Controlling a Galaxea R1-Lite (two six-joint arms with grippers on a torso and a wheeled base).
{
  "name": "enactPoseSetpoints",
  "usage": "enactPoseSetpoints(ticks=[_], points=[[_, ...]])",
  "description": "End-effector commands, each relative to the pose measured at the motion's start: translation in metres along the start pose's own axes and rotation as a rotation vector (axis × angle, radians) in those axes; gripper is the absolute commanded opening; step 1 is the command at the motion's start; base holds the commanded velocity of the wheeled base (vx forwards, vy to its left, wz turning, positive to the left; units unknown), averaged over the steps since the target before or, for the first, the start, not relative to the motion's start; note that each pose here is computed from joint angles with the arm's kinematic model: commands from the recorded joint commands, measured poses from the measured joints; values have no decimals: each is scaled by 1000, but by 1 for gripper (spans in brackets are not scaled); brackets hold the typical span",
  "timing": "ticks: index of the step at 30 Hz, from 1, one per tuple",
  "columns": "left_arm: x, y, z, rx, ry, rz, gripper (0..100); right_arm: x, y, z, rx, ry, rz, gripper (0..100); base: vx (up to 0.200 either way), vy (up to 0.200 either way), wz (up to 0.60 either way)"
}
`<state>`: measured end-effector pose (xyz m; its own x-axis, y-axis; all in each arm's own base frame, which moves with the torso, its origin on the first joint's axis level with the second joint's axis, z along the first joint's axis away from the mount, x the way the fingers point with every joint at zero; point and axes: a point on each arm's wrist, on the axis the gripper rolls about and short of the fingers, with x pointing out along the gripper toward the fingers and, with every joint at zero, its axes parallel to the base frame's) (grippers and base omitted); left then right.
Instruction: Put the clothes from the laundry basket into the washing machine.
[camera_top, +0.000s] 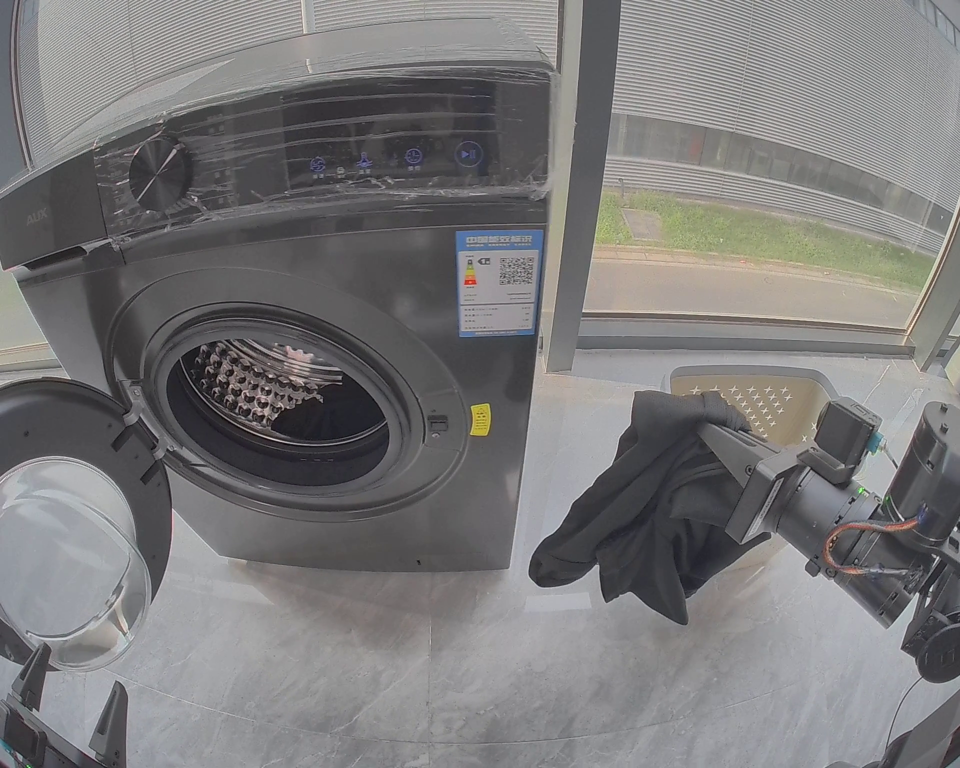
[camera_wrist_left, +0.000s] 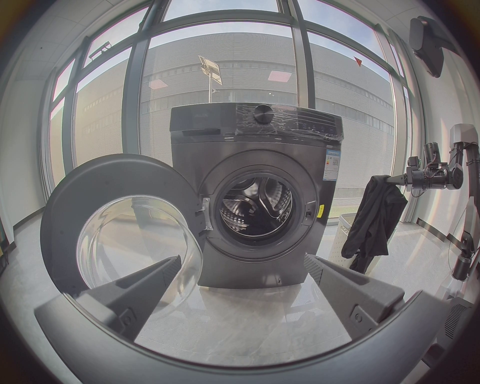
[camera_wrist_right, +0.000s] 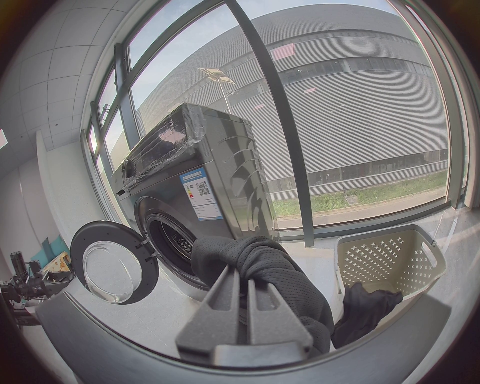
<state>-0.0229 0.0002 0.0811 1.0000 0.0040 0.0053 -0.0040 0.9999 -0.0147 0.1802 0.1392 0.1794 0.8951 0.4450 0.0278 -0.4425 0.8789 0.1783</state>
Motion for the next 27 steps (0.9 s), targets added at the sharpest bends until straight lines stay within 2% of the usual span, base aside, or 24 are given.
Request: enactPoseSetpoints(ticks=[1, 6, 12, 21, 27], points=[[0, 0, -4, -1, -1, 1, 100, 0, 0, 0, 0, 1, 0, 0, 0, 200, 0], [0, 0, -4, 1, -2, 1, 100, 0, 0, 0, 0, -1, 0, 0, 0, 200, 0], [0, 0, -4, 1, -2, 1, 100, 0, 0, -1, 0, 3, 1, 0, 0, 0, 0], [0, 0, -4, -1, -1, 1, 100, 0, 1, -1, 0, 3, 3, 0, -200, 0, 0], [0, 0, -4, 1, -2, 1, 100, -1, 0, -3, -2, 11, 3, 0, 0, 0, 0]])
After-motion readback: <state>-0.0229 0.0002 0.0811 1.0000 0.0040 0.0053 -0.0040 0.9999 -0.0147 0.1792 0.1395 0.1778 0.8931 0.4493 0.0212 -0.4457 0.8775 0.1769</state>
